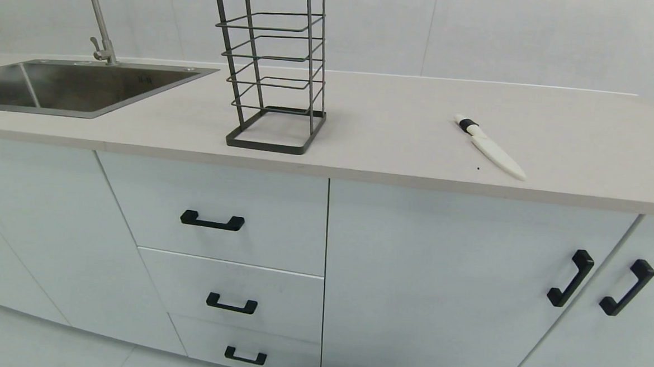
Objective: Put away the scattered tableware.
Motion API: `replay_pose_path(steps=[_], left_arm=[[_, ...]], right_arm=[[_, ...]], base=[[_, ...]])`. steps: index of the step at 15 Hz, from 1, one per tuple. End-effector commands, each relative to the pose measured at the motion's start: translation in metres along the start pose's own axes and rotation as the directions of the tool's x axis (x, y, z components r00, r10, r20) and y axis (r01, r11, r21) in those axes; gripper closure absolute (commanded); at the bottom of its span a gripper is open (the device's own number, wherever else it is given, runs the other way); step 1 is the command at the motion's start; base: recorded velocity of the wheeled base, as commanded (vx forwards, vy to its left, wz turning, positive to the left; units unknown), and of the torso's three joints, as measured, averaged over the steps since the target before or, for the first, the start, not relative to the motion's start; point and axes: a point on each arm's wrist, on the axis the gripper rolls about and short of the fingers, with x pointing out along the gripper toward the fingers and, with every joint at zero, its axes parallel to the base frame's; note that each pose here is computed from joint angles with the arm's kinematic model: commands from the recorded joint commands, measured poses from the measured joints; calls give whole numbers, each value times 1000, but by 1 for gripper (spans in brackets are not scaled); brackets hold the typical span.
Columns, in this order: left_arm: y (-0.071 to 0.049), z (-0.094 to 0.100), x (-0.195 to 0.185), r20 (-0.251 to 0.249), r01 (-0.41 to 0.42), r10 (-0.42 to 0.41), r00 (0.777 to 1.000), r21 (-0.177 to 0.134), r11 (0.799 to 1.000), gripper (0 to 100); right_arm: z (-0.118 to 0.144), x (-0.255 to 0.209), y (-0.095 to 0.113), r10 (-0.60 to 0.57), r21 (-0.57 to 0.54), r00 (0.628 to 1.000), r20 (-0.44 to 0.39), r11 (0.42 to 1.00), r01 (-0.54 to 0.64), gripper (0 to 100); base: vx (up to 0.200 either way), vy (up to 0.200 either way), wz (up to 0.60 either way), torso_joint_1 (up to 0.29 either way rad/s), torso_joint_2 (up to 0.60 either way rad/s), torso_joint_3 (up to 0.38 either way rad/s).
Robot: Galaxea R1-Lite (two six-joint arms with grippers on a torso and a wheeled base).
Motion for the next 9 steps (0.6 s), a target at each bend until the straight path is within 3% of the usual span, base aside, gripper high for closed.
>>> replay_pose_path(steps=[1, 2, 4, 5, 9], left_arm=[[0, 0, 0, -5, -2, 2, 1000, 2, 1000, 0], [0, 0, 0, -6, 3, -3, 1000, -1, 1000, 0], [-1, -5, 0, -57, 3, -6, 998, -55, 998, 0], [0, -5, 0, -55, -6, 0, 999, -105, 994, 0], [0, -5, 0, -56, -21, 15, 998, -109, 994, 0]], right_arm=[[0, 0, 0, 1, -2, 1000, -2, 1000, -1, 0], [0, 0, 0, 1, -2, 1000, -2, 1000, -1, 0], [0, 0, 0, 1, 0, 1000, -2, 1000, -1, 0], [0, 0, 0, 1, -2, 1000, -2, 1000, -1, 0], [0, 0, 0, 1, -2, 1000, -2, 1000, -1, 0]], base=[[0, 0, 0, 0, 0, 0], [0, 0, 0, 0, 0, 0], [0, 0, -300, 1, 4, 4], [0, 0, -600, 7, 2, 2], [0, 0, 0, 0, 0, 0]])
